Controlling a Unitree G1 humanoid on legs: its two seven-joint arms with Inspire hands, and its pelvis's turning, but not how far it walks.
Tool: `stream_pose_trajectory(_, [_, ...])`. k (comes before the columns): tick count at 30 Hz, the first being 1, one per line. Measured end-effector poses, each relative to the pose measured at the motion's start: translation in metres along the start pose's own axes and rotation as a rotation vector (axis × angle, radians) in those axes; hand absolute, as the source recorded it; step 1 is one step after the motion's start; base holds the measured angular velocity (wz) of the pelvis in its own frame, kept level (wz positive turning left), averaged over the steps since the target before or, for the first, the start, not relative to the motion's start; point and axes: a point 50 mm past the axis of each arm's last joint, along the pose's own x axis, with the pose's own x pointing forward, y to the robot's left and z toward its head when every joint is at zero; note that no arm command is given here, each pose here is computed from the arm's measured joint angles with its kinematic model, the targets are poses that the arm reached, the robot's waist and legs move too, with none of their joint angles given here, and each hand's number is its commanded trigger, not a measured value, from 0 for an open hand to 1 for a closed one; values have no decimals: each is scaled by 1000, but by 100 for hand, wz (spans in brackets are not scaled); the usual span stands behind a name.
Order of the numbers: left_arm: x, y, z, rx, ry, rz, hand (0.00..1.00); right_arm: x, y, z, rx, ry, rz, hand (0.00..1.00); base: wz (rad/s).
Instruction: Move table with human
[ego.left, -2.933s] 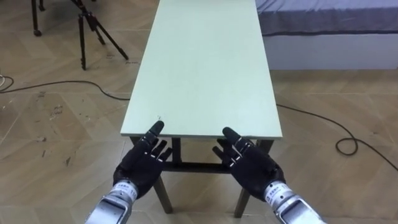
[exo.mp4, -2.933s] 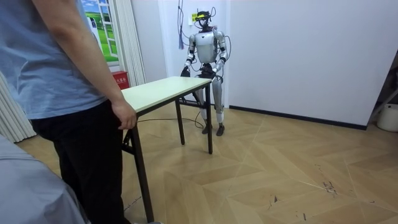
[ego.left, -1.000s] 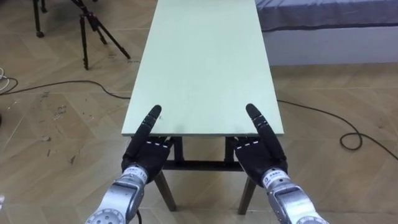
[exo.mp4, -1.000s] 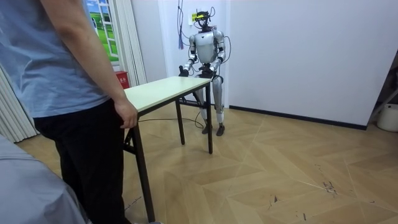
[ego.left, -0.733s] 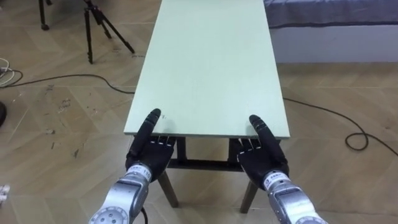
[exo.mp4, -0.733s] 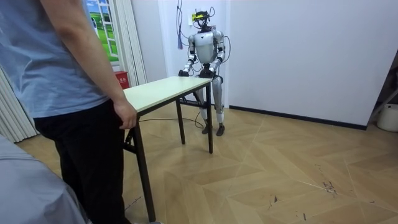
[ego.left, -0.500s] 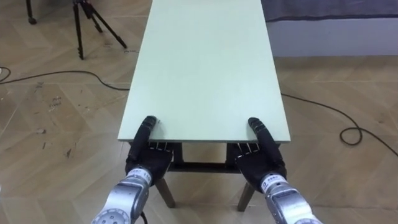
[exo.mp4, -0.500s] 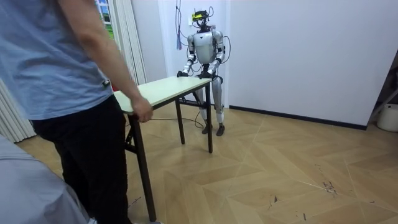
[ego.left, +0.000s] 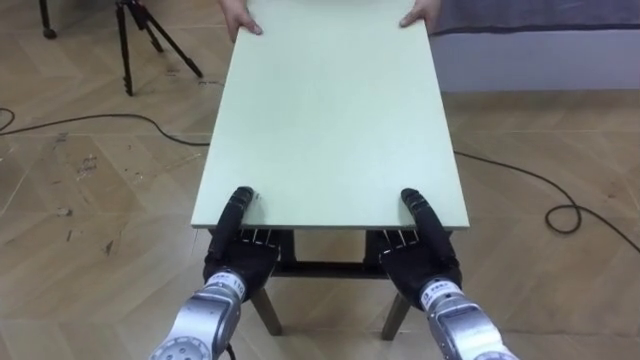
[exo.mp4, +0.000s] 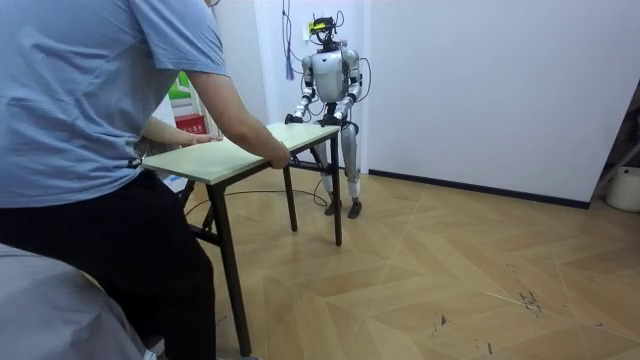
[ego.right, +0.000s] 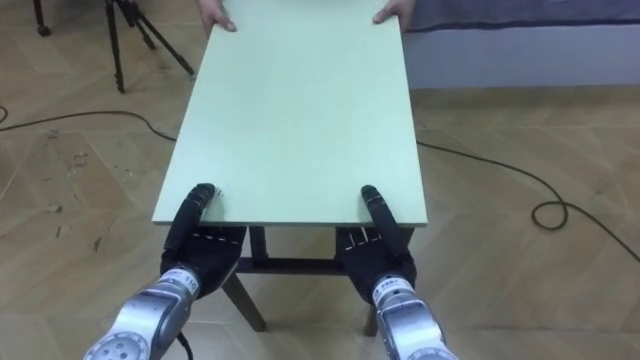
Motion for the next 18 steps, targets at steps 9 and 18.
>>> stream_pose_trajectory(9, [-1,-5,-5,19,15,-27,100,-1,3,6,-12,-27,17,100,0])
stream_pose_trajectory(18, [-5,-22,-3,27,8,-99,100,-5,19,8,-2,-30,85,100,-3])
